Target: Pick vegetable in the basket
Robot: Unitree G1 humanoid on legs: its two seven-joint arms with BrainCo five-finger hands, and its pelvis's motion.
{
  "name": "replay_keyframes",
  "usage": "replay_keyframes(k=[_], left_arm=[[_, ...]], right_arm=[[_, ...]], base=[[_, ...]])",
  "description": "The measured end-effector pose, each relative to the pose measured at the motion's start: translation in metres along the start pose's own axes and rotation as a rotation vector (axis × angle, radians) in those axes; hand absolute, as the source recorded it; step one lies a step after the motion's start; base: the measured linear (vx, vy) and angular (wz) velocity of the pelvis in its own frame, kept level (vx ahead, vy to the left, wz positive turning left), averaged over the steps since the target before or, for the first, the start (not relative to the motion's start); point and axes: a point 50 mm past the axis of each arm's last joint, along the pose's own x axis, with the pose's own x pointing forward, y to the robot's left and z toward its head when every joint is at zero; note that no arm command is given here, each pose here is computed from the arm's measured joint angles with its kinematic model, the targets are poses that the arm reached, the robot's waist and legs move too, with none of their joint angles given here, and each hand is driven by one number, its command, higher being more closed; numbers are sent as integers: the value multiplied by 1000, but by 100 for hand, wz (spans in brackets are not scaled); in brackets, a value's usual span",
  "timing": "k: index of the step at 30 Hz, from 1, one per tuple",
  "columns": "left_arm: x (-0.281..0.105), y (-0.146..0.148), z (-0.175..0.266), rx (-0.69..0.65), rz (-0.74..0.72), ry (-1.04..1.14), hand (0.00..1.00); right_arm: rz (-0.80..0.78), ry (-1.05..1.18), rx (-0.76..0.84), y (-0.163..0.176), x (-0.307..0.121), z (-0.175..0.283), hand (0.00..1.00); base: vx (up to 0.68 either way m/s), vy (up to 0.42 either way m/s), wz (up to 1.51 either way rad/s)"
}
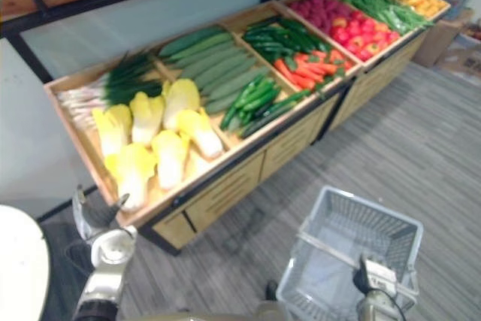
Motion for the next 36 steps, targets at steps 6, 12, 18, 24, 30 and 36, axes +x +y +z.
replay_keyframes(k=[6, 12, 18, 24, 30, 36], left_arm=[[4, -7, 5, 0, -8, -6, 0], [6, -8, 10, -10, 0, -18, 0], [8, -14, 20, -30, -8, -43, 0], [9, -18, 12, 3, -13, -10, 0], [14, -15, 14, -5, 40, -6, 0], [19, -22, 22, -6, 34, -7, 0]], right_arm=[[-16, -6, -4, -4, 1, -1, 100], [-26, -24, -2, -6, 2, 2, 100], [-28, -27, -3, -6, 2, 2, 100], [-48, -38, -11, -6, 1, 3, 100], [-66, -55, -8, -9, 4, 7, 100], [-69, -65, -9, -10, 5, 8, 100]], base=[[-6, -25, -7], [5, -13, -9], [0, -3, -1], [-29, -21, -1], [-13, -27, -13], [7, -8, -1]])
